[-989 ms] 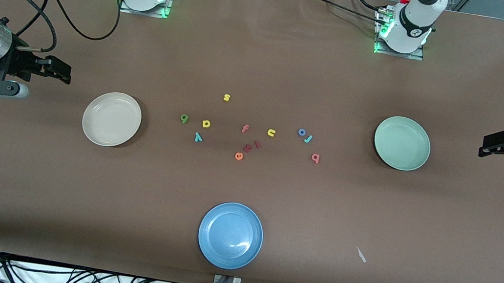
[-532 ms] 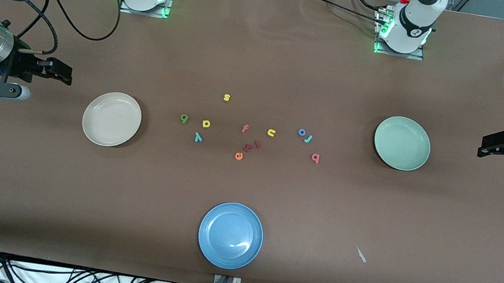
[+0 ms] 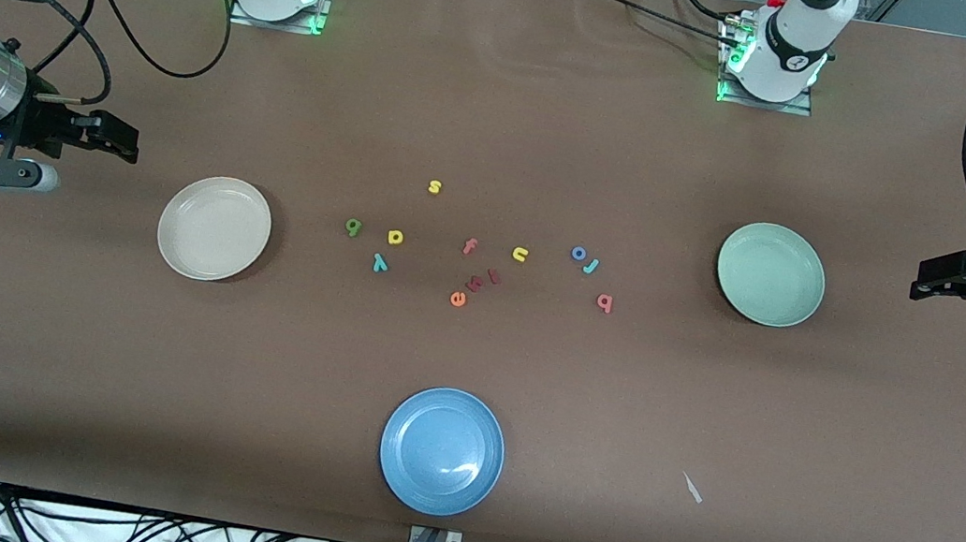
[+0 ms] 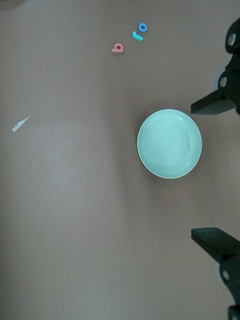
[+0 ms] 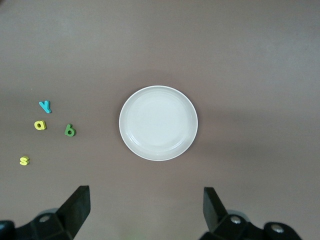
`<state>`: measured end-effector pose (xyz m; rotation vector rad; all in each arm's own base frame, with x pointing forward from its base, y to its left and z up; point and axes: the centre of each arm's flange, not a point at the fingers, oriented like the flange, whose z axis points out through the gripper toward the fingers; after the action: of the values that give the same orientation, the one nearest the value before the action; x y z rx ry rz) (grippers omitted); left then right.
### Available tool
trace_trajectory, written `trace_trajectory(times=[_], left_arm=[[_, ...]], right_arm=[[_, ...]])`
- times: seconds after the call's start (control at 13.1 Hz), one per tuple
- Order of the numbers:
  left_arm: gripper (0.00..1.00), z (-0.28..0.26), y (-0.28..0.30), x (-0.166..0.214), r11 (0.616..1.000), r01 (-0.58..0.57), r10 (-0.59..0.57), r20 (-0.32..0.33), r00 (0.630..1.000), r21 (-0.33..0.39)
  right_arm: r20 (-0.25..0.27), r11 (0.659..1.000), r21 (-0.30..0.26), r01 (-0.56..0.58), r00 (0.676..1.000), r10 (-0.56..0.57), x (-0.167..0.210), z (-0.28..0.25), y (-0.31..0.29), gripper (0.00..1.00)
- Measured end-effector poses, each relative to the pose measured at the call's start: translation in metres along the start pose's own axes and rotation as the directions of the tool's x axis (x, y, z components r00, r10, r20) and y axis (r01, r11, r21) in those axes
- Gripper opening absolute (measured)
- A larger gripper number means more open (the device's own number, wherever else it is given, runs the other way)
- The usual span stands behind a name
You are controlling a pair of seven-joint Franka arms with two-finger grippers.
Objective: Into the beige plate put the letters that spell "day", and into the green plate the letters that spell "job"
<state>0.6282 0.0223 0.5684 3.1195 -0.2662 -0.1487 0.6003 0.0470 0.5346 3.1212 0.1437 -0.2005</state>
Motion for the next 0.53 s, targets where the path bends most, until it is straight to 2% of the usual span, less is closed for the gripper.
trace_trajectory(times=[0.53], left_arm=[[1.00, 0.0013, 0.0000, 0.0000, 1.000, 0.000, 0.000, 0.003, 1.000, -0.001]], right_arm=[[0.006, 1.000, 0.006, 0.002, 1.000, -0.002, 0.0019, 0.0037, -0.0015, 1.00]])
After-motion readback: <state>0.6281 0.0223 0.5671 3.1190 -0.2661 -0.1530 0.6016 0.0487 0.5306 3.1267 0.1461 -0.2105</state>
